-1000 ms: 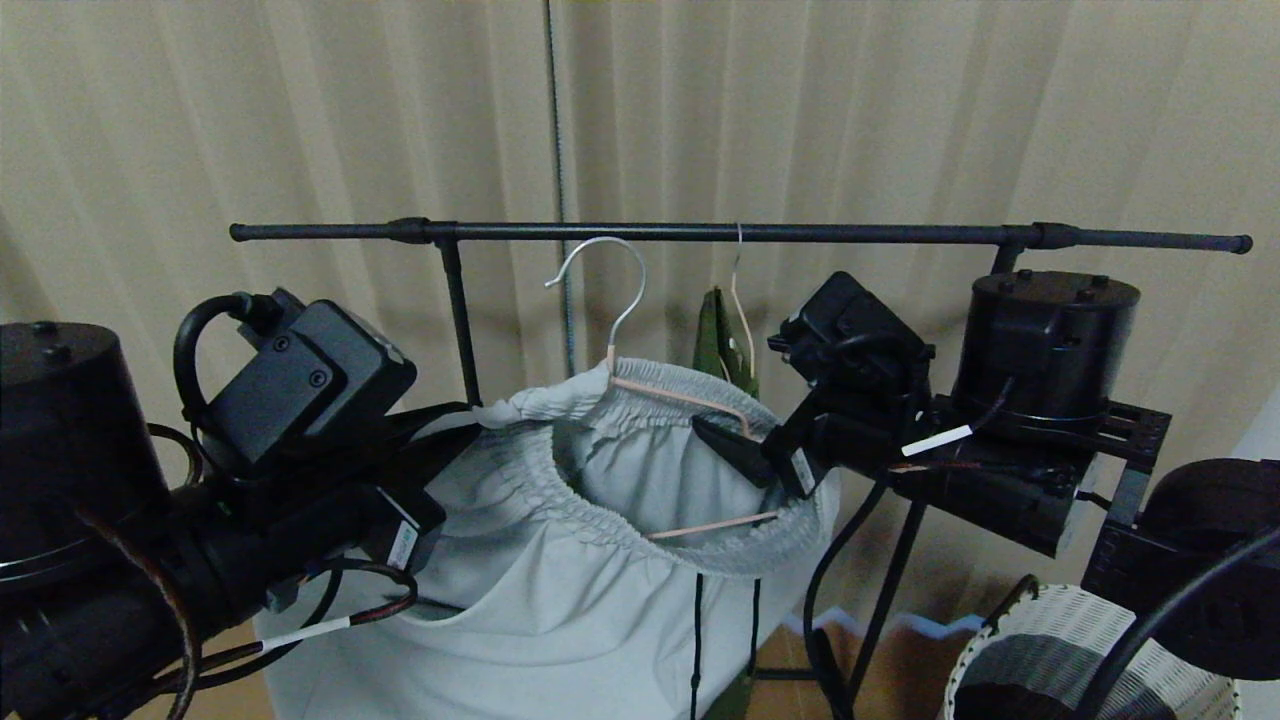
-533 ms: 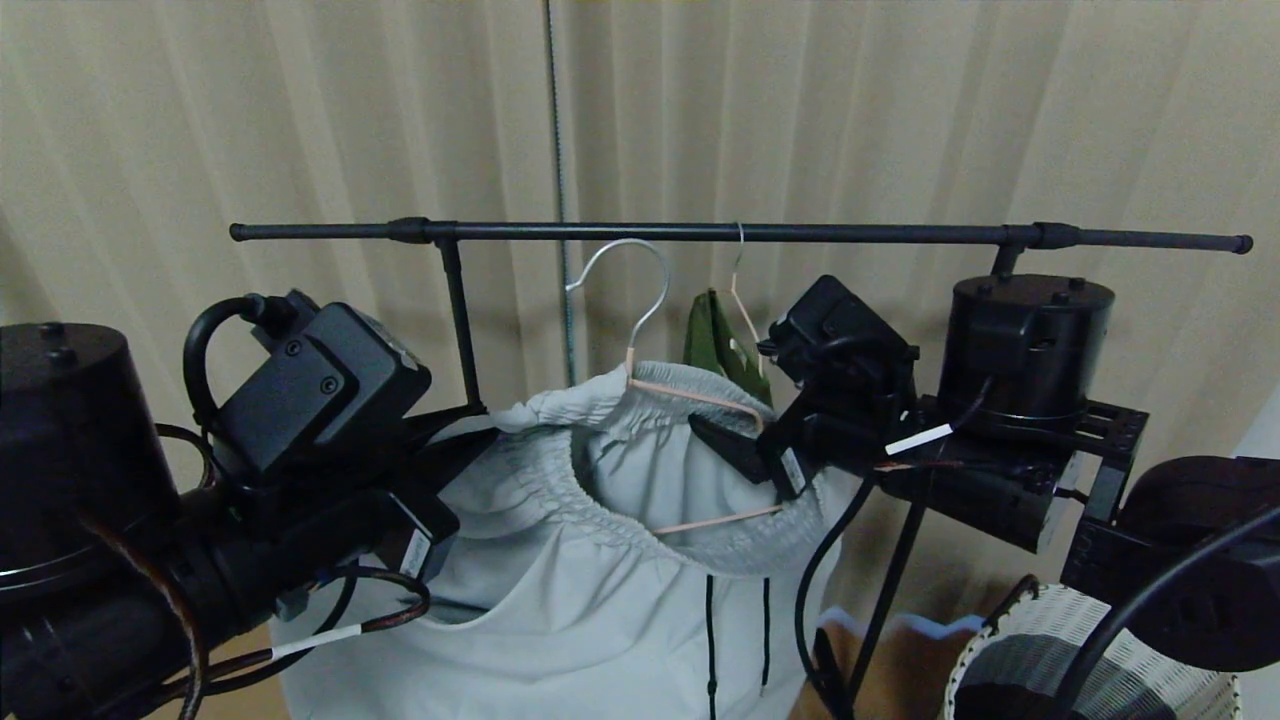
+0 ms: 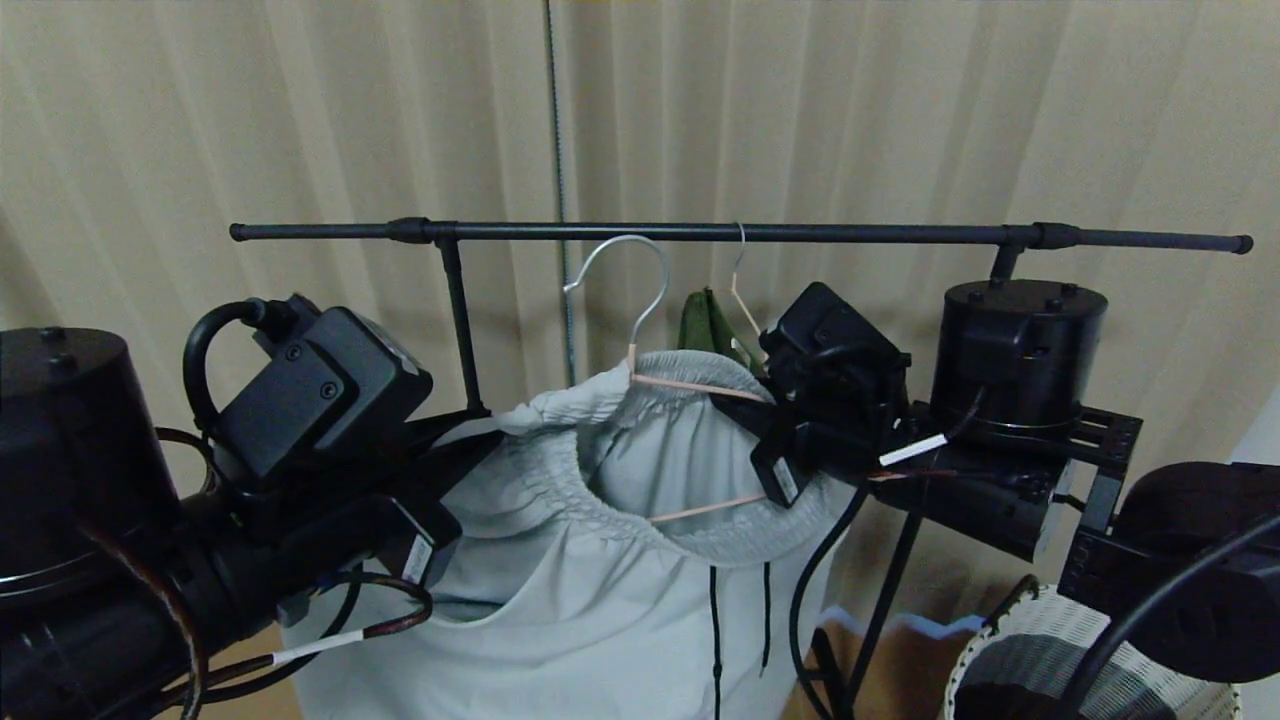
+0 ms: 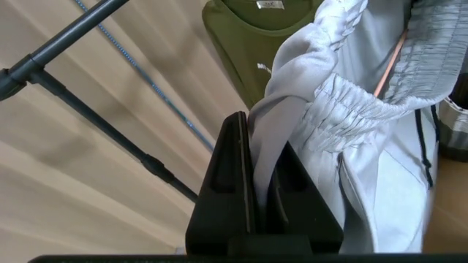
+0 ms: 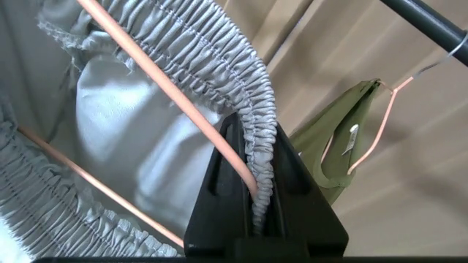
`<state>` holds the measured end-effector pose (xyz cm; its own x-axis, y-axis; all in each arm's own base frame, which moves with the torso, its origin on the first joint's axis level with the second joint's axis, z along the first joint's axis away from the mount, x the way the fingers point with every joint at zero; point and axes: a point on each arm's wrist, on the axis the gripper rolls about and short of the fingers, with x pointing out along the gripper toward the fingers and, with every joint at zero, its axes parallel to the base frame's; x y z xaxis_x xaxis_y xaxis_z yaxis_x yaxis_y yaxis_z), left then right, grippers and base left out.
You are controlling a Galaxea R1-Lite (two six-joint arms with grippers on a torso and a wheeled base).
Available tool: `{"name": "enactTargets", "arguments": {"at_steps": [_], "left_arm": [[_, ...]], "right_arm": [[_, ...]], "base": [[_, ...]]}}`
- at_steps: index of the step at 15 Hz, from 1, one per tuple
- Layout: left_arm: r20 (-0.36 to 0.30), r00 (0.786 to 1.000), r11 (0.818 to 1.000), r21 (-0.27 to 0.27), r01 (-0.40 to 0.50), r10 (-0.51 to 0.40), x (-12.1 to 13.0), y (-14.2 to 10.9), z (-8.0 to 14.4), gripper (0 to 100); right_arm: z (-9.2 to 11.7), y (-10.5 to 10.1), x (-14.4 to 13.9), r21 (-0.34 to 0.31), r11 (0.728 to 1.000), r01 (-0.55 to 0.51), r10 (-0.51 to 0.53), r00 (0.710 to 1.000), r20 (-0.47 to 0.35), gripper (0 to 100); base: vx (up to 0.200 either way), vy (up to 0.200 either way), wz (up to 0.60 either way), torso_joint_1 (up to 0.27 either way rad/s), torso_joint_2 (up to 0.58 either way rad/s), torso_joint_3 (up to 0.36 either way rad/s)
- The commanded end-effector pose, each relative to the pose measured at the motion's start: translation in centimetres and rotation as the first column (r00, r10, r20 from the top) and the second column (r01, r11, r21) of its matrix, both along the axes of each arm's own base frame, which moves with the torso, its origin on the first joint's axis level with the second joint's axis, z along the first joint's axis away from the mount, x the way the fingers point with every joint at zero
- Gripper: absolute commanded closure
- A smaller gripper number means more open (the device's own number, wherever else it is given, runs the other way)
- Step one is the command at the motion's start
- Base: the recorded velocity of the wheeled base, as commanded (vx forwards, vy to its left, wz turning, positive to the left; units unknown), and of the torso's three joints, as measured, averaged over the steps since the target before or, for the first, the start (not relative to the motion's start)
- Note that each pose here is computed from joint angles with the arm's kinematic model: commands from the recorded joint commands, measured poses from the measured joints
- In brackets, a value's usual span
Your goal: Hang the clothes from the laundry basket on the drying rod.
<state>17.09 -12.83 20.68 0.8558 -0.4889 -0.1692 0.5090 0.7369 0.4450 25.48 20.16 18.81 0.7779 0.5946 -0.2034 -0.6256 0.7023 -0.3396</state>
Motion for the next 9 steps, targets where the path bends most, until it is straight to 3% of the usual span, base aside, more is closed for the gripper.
{"name": "enactTargets", "arguments": {"at_steps": [1, 3, 4, 7, 9], "left_arm": [[-0.003, 1.0, 1.0, 0.003, -0.003, 0.003, -0.1, 0.1, -0.1, 100], [-0.001, 1.0, 1.0, 0.005, -0.002, 0.002, -0.1, 0.1, -0.1, 100], [-0.003, 1.0, 1.0, 0.007, -0.002, 0.002, -0.1, 0.1, -0.2, 0], [-0.002, 1.0, 1.0, 0.003, 0.001, -0.001, -0.2, 0.1, -0.1, 0], [-0.007, 1.0, 1.0, 0.0, -0.002, 0.002, -0.9, 0.7, -0.4, 0]], "right_arm": [[0.0, -0.1, -0.1, 0.001, 1.0, 0.003, -0.003, 1.0, 0.0, 100], [0.2, -0.2, -0.2, 0.003, 1.0, 0.003, -0.003, 1.0, 0.003, 100], [0.3, -0.2, -0.2, 0.005, 1.0, 0.003, -0.003, 1.0, 0.005, 100], [0.4, -0.6, -0.6, 0.006, 1.0, 0.009, -0.009, 1.0, 0.008, 100], [0.4, -2.2, -0.5, 0.0, 0.998, 0.059, -0.059, 0.998, 0.005, 100]], "base": [[0.0, 0.0, 0.0, 0.0, 0.0, 0.0], [0.0, 0.0, 0.0, 0.0, 0.0, 0.0], [0.0, 0.0, 0.0, 0.0, 0.0, 0.0], [0.0, 0.0, 0.0, 0.0, 0.0, 0.0], [0.0, 0.0, 0.0, 0.0, 0.0, 0.0]]}}
